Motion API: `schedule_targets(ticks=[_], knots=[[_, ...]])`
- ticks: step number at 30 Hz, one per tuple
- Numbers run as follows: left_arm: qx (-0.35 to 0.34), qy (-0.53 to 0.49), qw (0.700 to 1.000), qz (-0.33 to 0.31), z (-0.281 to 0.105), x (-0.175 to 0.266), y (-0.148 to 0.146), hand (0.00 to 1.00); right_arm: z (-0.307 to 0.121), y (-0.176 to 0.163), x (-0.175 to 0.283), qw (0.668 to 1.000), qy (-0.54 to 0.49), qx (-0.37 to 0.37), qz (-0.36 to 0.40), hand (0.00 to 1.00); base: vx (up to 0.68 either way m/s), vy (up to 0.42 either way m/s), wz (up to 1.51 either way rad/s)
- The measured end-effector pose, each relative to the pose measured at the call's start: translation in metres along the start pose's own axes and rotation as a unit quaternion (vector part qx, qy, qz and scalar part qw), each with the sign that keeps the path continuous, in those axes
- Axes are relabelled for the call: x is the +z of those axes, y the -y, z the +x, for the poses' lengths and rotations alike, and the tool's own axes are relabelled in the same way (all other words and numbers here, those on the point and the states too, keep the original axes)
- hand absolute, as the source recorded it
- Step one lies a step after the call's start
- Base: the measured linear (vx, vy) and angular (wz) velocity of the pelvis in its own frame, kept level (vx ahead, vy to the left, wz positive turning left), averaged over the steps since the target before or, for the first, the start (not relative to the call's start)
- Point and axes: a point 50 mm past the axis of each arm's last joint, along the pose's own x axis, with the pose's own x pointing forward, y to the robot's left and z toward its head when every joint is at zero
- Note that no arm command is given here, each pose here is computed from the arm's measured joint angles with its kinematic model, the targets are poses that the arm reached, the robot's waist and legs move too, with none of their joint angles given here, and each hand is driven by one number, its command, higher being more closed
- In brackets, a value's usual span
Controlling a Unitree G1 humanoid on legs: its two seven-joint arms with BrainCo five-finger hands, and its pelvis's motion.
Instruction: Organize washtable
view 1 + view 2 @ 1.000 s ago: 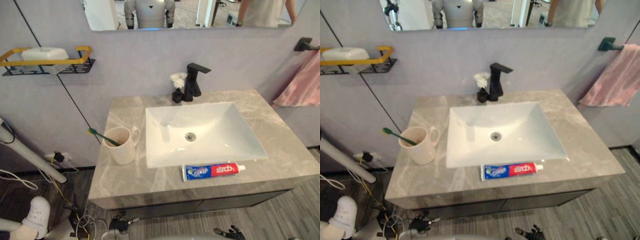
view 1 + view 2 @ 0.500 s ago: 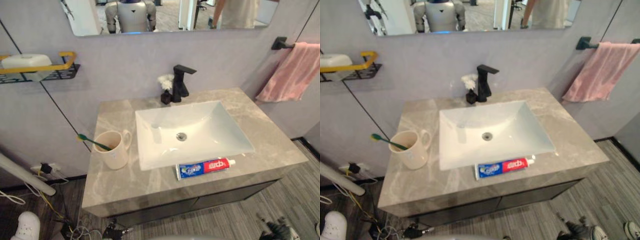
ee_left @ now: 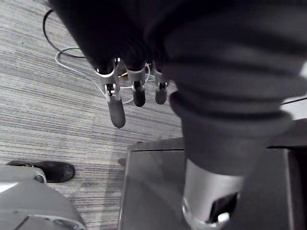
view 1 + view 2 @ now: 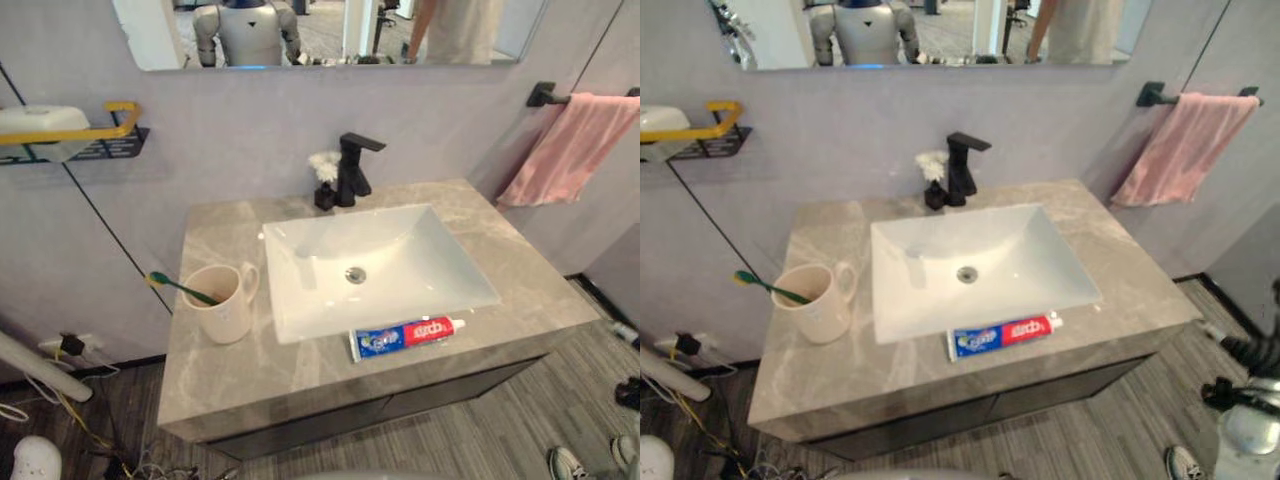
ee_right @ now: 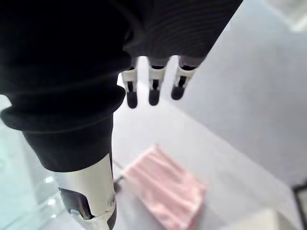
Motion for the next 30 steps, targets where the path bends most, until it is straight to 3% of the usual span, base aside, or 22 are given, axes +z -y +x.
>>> schedule_targets(ticks=[3,7,11,15,22,30], knots=[[-0.003,-0.002,1.000,0.001,-0.001,-0.002,-0.001,0.00,0.014,0.003,0.025,0.996,0.074,0.036,-0.024,0.00,-0.01,-0.007,0.00],[-0.010,0.003,1.000,0.002,-0.001,-0.002,0.000,0.00,0.026,-0.033,0.059,0.971,0.170,0.169,-0.021,0.00,-0.03,-0.013,0.05],[-0.020,0.004,1.000,0.013,-0.001,-0.003,0.004,0.00,0.019,-0.082,0.098,0.898,0.269,0.348,-0.003,0.00,0.00,-0.031,0.30],[-0.035,0.003,0.999,0.029,-0.001,-0.003,0.006,0.00,0.010,-0.108,0.112,0.847,0.298,0.439,0.008,0.00,0.05,-0.010,0.34],[-0.048,0.014,0.998,0.045,0.000,0.003,0.010,0.00,-0.005,-0.131,0.105,0.794,0.280,0.540,-0.005,0.00,0.01,-0.021,0.23],[-0.059,0.017,0.996,0.061,0.001,0.006,0.010,0.00,-0.005,-0.131,0.099,0.782,0.262,0.564,-0.030,0.00,-0.02,-0.024,0.16]])
